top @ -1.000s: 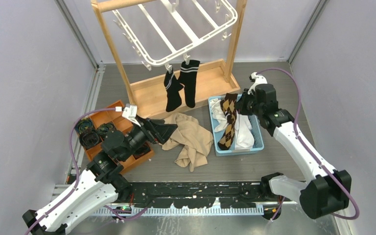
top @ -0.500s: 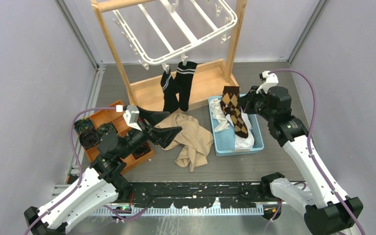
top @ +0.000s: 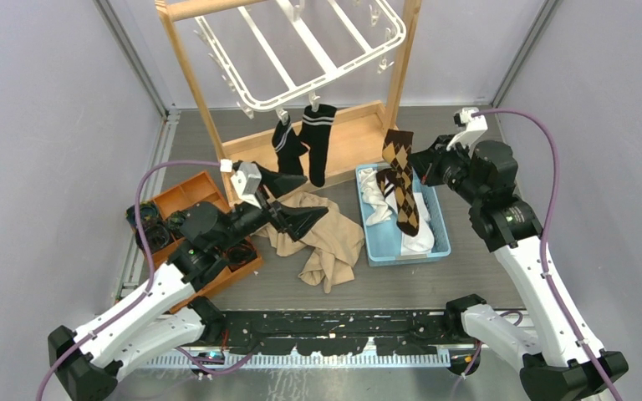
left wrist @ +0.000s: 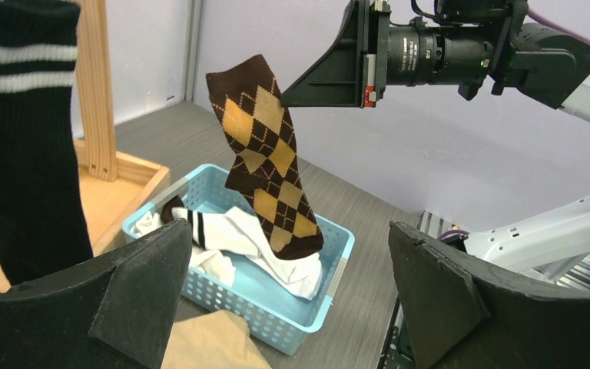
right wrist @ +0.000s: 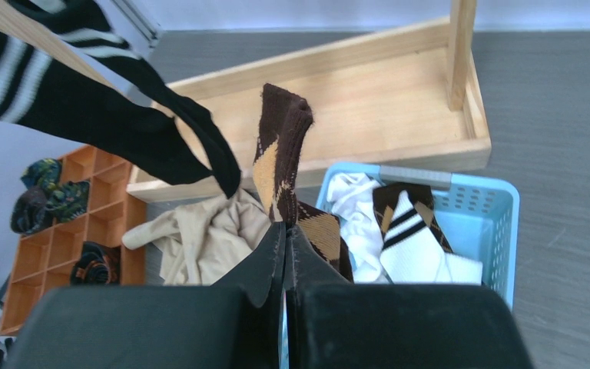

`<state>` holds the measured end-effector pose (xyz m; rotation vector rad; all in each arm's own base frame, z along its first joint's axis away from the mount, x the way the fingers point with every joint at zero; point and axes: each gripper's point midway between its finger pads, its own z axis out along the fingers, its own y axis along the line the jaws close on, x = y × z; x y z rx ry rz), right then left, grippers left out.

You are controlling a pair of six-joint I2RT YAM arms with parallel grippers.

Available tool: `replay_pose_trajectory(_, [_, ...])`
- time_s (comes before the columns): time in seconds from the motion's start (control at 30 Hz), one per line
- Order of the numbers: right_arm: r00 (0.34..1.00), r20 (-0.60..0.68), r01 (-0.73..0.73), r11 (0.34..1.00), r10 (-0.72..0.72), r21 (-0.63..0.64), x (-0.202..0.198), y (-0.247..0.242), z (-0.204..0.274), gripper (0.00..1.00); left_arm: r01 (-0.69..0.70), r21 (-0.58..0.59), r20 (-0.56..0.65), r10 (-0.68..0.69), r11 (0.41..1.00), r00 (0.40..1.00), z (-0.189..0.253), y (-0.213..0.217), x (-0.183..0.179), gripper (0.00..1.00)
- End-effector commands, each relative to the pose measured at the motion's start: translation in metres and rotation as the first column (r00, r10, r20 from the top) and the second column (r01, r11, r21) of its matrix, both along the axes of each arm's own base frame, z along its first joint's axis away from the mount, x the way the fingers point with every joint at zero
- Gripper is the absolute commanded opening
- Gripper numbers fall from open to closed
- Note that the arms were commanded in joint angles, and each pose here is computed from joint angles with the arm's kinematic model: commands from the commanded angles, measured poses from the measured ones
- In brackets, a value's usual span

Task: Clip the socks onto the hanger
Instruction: Pick up the sock from the bin.

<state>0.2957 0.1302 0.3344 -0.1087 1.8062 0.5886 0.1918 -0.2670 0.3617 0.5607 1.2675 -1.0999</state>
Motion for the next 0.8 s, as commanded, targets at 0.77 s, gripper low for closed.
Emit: replay_pose_trajectory(0.77, [0.915, 0.189, -0.372, 0.926, 0.356, 0.058, -0.022, 0.076, 0.071, 0.01, 0.009, -0.106, 0.110, 0.002, 0.994, 0.994, 0.031, -0.028, 0.049, 0.97])
